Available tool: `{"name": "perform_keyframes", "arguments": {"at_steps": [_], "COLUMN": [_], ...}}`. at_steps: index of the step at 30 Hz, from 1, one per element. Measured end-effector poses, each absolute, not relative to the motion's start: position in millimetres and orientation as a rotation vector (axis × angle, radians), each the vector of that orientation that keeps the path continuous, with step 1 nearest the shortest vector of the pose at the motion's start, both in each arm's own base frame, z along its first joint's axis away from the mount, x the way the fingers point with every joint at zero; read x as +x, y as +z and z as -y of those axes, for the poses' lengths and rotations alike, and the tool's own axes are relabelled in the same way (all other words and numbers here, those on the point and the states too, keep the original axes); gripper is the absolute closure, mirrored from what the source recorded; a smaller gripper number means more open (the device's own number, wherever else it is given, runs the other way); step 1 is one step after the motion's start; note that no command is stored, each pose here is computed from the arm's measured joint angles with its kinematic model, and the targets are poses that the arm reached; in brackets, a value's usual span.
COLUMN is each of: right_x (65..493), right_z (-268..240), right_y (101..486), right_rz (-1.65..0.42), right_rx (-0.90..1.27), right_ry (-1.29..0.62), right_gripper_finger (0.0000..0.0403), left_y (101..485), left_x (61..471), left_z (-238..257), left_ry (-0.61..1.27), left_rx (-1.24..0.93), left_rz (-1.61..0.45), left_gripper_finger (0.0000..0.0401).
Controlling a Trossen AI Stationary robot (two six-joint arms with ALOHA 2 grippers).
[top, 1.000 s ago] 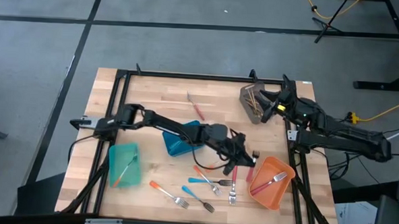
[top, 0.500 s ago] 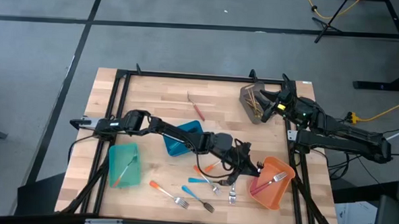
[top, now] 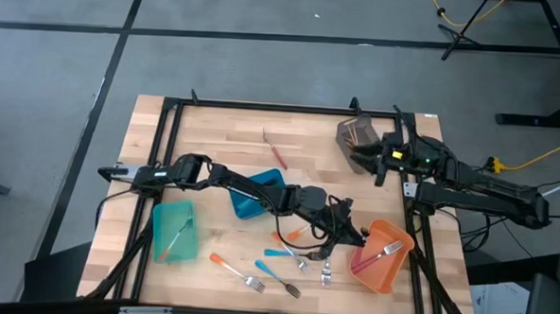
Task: Sort silverware by color (type)
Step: Put the top left pink fork into the orange bin
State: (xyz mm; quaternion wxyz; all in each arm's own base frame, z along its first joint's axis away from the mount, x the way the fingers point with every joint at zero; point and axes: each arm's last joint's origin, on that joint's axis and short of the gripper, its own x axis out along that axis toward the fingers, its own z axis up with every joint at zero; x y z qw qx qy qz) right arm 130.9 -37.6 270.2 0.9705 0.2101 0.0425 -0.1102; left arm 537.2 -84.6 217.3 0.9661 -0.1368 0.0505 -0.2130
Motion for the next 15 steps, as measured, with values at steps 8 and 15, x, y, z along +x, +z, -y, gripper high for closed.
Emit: {"name": "perform_keyframes", "arguments": {"at_steps": [8, 15], "right_x": [125.1, 109.8], "right_z": [26.5, 17.2], "right_y": [273.4, 278.4], "right_rz": [-0.126, -0.144], "right_rx": [0.554, 0.667], "right_ry": [0.086, 0.259], "right_gripper_finger": [0.0233, 0.0233], "left_y": [211.1, 207.5], "left_x": [538.3, 538.9], "left_z": [73.9, 65.8], "left_ry": [-0.403, -0.382], "left_rx": [-0.283, -0.288], "left_rz": [-0.164, -0.2], "left_gripper_finger": [0.0384, 0.0383]}}
